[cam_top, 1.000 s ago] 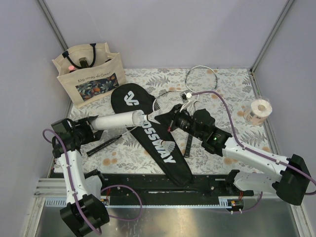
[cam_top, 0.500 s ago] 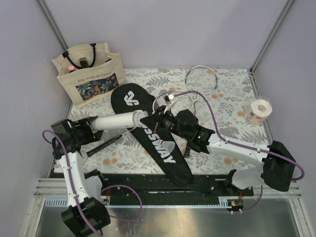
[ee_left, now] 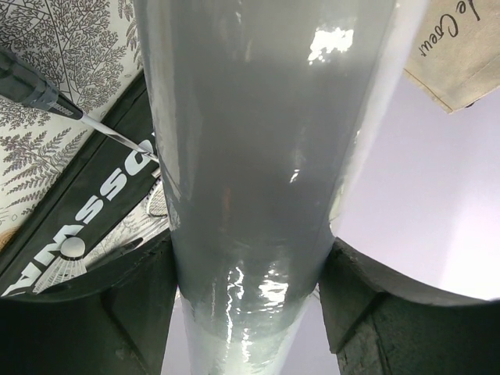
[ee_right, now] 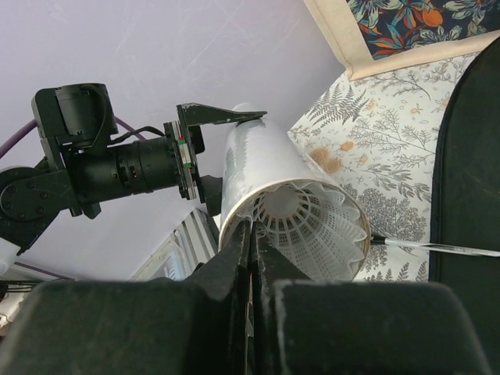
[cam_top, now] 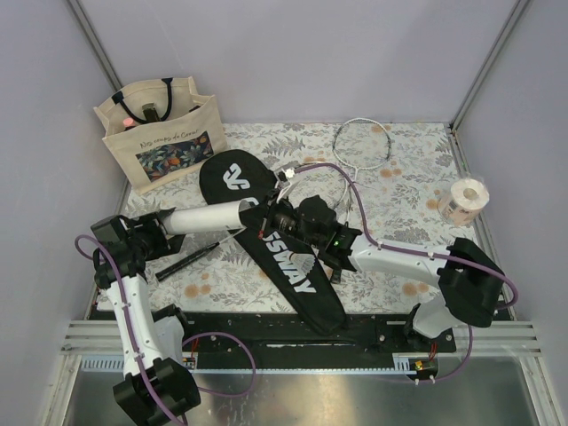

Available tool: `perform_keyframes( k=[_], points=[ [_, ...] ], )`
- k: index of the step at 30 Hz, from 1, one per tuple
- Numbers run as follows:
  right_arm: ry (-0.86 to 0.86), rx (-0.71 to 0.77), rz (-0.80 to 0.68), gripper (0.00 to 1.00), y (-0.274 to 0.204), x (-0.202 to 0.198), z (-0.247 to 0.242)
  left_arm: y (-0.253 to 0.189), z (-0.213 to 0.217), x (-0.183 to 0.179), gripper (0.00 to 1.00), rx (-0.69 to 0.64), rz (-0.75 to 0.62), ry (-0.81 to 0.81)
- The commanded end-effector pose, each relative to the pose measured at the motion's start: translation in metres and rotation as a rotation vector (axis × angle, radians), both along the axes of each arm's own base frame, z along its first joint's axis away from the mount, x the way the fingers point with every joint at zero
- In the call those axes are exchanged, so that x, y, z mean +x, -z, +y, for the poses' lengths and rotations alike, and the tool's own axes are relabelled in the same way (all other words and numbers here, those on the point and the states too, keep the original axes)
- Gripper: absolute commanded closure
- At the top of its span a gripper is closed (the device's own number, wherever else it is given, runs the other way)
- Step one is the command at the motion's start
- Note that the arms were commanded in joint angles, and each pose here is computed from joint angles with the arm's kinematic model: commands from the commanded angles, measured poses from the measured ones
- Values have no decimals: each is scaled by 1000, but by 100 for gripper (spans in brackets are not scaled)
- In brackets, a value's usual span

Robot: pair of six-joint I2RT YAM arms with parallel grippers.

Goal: Pack up the badminton gear

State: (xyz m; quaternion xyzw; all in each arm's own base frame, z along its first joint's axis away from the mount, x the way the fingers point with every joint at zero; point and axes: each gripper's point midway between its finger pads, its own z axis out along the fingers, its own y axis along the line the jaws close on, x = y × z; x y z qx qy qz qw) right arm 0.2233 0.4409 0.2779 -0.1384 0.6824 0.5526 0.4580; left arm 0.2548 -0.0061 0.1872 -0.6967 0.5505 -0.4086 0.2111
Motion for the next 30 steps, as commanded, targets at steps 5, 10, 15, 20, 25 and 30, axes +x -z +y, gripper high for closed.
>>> perform_keyframes(
  k=[5, 10, 15, 20, 25, 30],
  points=[
    [-65, 92, 9, 100, -18, -9, 20, -25, -6, 2, 47, -10, -90, 25],
    [-68, 75, 9, 81, -18, -14, 12, -28, -4, 3, 48, 9, -103, 20],
    [-15, 8, 14, 66, -18, -15, -11, -31, -3, 3, 48, 17, -110, 11],
    [-17, -4, 12, 56, -26, -32, -41, -28, 2, 0, 48, 69, -96, -3],
    [23, -44, 50, 53, -13, -44, -75, -28, 2, 1, 48, 71, -102, -4],
    [195, -146, 130, 52, 34, -40, -124, -23, 0, 1, 48, 68, -94, 17]
  ],
)
